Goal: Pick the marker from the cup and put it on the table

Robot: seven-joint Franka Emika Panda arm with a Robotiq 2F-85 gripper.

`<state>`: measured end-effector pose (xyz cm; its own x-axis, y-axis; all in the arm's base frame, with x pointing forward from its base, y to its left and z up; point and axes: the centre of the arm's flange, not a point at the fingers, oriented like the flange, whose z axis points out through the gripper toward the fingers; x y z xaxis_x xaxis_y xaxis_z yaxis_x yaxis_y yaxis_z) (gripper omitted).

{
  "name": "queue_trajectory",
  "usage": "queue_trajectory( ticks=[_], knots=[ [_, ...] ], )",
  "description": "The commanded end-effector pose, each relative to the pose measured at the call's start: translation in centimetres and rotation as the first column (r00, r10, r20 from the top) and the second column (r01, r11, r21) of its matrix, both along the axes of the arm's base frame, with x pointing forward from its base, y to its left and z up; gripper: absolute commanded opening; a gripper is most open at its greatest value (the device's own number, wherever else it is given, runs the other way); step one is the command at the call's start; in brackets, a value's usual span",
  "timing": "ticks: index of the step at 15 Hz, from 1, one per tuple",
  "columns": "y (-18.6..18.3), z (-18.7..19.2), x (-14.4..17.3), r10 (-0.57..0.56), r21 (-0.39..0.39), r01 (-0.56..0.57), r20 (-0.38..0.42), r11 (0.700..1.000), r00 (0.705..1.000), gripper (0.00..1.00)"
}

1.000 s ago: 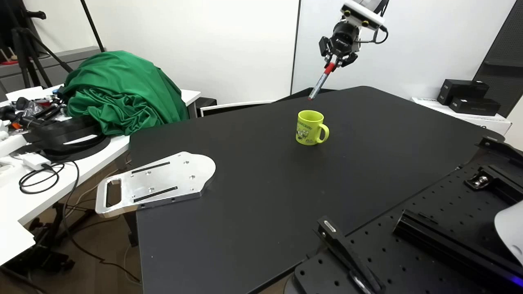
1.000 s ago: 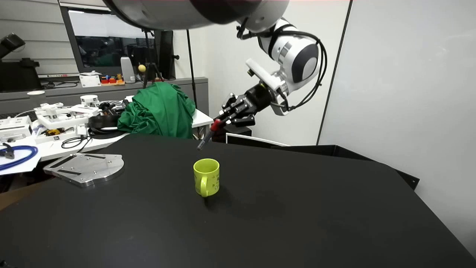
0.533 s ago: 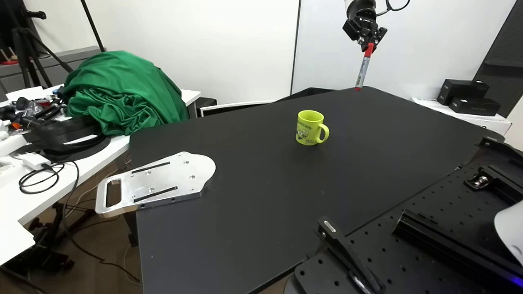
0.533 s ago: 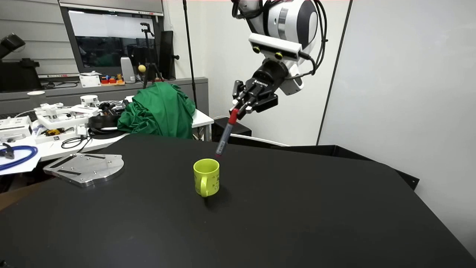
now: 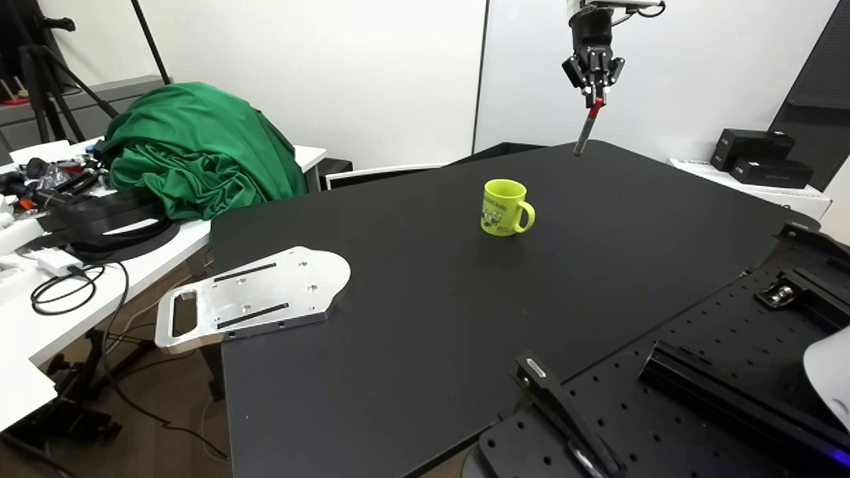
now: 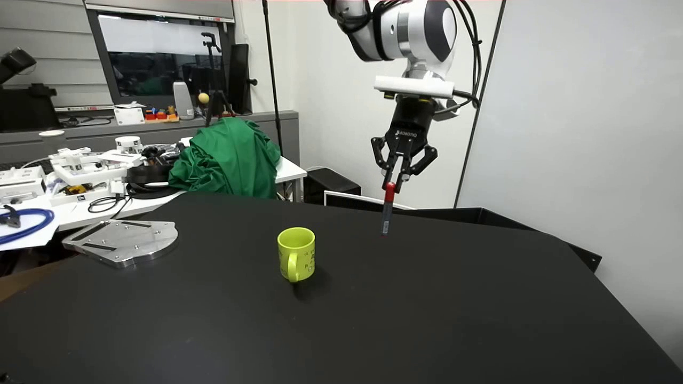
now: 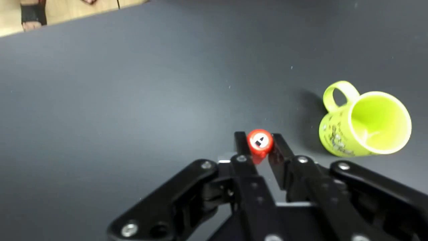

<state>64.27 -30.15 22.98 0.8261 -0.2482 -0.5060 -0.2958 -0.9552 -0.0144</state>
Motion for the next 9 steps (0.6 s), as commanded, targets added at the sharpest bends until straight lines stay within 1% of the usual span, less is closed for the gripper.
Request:
queue_trajectory(
  ticks=[1,4,5,8,9],
  knots=[
    [1.3,-0.6,-4.1,-0.001,-0.081,0.017,0.194,0.997,0.981,0.05],
    [0.8,-1.6,-3.6,-0.005,-0.134,0.058,0.363,0.989,0.932,0.05],
    [0.7,-2.0,-3.6,-0.011,-0.136,0.072,0.399,0.988,0.917,0.05],
    [0.5,-4.2,-4.4,-0.025,-0.152,0.109,0.469,0.982,0.883,0.05],
    [0.6,-5.0,-4.8,-0.028,-0.155,0.115,0.476,0.981,0.879,0.05]
  ],
)
